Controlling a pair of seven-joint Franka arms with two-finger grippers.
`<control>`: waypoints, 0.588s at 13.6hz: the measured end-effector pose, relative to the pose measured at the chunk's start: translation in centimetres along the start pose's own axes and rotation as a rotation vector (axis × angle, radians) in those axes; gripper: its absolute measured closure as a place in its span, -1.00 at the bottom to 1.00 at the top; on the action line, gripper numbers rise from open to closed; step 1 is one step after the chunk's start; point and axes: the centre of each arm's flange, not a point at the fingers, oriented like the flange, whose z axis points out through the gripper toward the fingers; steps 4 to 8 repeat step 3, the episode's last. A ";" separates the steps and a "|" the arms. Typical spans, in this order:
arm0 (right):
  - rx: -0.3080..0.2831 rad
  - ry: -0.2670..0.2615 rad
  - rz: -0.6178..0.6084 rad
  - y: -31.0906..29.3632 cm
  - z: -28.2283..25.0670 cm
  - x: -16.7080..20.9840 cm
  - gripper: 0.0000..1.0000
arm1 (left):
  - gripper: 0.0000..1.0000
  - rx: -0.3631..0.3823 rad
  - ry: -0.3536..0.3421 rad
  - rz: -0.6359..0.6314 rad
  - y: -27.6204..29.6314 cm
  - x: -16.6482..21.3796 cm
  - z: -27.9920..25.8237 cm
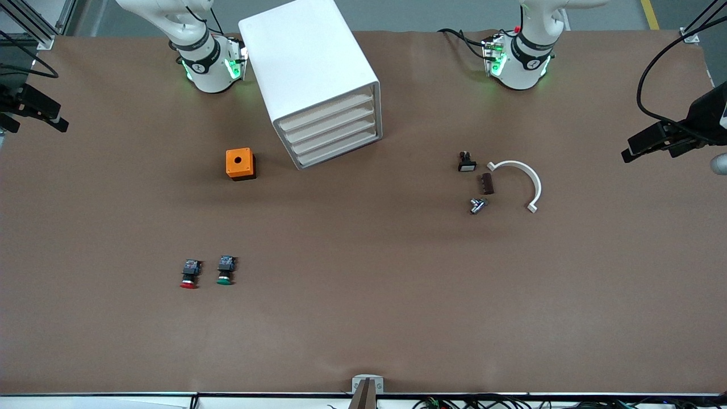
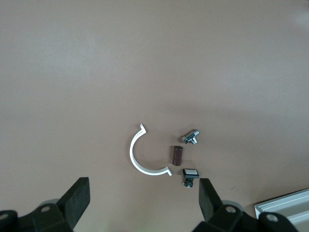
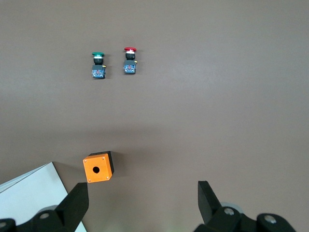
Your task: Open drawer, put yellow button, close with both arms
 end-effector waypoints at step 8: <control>0.000 0.000 0.000 0.0 0.0 0.0 -1.00 | -0.99 0.017 0.003 0.000 -0.1 0.0 0.0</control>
